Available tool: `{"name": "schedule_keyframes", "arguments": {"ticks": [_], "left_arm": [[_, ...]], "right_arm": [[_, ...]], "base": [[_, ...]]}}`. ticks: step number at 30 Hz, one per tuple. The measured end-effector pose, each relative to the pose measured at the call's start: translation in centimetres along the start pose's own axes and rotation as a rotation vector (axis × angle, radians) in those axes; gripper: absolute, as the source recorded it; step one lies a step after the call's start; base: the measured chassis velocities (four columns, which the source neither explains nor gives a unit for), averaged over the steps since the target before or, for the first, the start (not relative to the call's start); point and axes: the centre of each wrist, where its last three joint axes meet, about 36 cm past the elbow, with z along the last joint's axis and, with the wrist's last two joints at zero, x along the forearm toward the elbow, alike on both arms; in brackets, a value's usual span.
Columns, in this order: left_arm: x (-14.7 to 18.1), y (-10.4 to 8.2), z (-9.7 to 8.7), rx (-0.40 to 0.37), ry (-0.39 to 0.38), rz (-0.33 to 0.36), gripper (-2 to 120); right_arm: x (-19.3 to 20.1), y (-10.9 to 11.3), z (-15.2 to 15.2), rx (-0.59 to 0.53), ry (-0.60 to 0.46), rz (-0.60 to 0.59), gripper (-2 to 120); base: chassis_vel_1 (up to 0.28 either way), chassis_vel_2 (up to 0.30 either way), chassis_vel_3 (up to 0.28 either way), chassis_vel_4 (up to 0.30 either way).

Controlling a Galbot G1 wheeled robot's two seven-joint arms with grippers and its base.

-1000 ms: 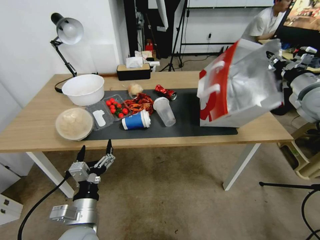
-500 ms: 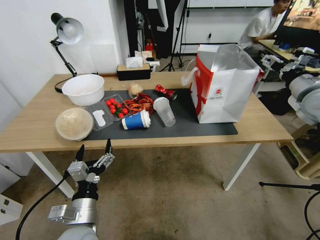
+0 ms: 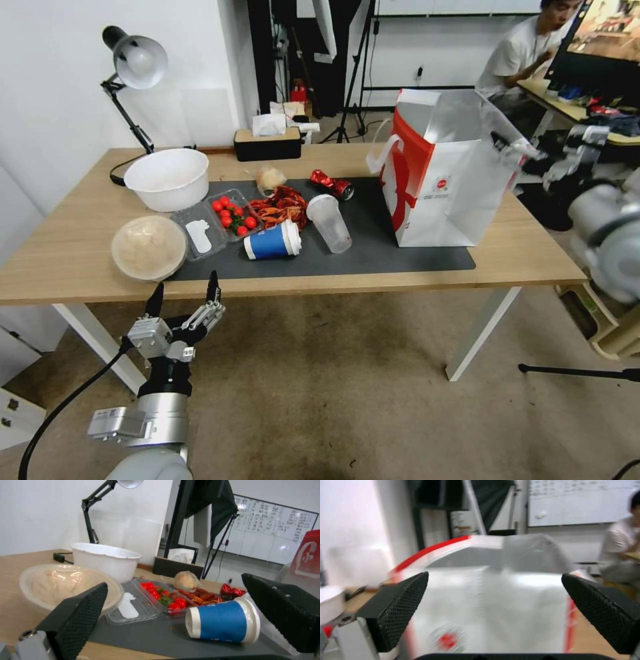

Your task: Pick up the food delivery bag from the floor and place it on the table.

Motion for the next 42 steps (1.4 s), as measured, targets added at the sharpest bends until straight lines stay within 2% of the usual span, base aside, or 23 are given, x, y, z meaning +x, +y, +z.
{"name": "schedule_keyframes", "arguments": {"ticks": [6, 8, 11, 13, 15, 16, 18, 19, 22, 27, 29, 35, 37, 42], "left_arm": [[0.7, 0.2, -0.1, -0.011, -0.024, -0.019, 100], [0.9, 0.2, -0.2, -0.027, -0.034, -0.016, 100], [0.9, 0.2, -0.1, -0.034, -0.035, -0.01, 100], [1.0, 0.6, 0.7, -0.061, -0.021, 0.003, 100], [1.1, 0.7, 0.8, -0.065, -0.02, 0.007, 100], [1.2, 1.0, 1.3, -0.077, -0.018, 0.022, 100], [1.3, 1.2, 1.6, -0.082, -0.009, 0.03, 100], [1.3, 1.2, 1.6, -0.082, -0.009, 0.03, 100], [1.6, 1.6, 2.4, -0.104, 0.001, 0.06, 100], [1.8, 2.1, 3.3, -0.119, 0.023, 0.087, 100], [1.8, 2.9, 4.4, -0.13, 0.043, 0.11, 100], [1.8, 3.7, 5.7, -0.139, 0.063, 0.125, 100], [1.8, 4.4, 7.0, -0.148, 0.081, 0.131, 100], [2.1, 4.8, 7.8, -0.151, 0.093, 0.133, 100]], "right_arm": [[1.1, 1.6, 1.6, 0.028, -0.028, -0.107, 100], [2.2, 2.6, 3.8, 0.046, -0.05, -0.148, 100], [3.0, 3.1, 5.1, 0.043, -0.069, -0.154, 100], [5.0, 3.9, 7.8, 0.043, -0.115, -0.146, 100], [5.4, 4.0, 8.3, 0.043, -0.12, -0.143, 100], [7.1, 4.5, 10.3, 0.044, -0.134, -0.119, 100], [8.7, 4.8, 12.2, 0.042, -0.136, -0.092, 100], [8.7, 4.8, 12.2, 0.042, -0.136, -0.092, 100], [12.3, 6.4, 16.3, 0.026, -0.116, -0.006, 100], [14.1, 7.7, 18.4, -0.009, -0.103, 0.059, 100], [15.2, 8.3, 20.4, -0.017, -0.106, 0.106, 100], [16.1, 8.8, 21.9, -0.027, -0.096, 0.14, 100], [16.5, 9.0, 23.1, -0.03, -0.077, 0.155, 100], [16.1, 8.9, 23.9, -0.032, -0.07, 0.15, 100]], "base": [[0.0, 0.0, 0.0, 0.0], [0.0, 0.0, 0.0, 0.0], [0.0, 0.0, 0.0, 0.0], [0.0, 0.0, 0.0, 0.0], [0.0, 0.0, 0.0, 0.0], [0.0, 0.0, 0.0, 0.0], [0.0, 0.0, 0.0, 0.0], [0.0, 0.0, 0.0, 0.0], [0.0, 0.0, 0.0, 0.0], [0.0, 0.0, 0.0, 0.0], [0.0, 0.0, 0.0, 0.0], [0.0, 0.0, 0.0, 0.0], [0.0, 0.0, 0.0, 0.0], [0.0, 0.0, 0.0, 0.0]]}}
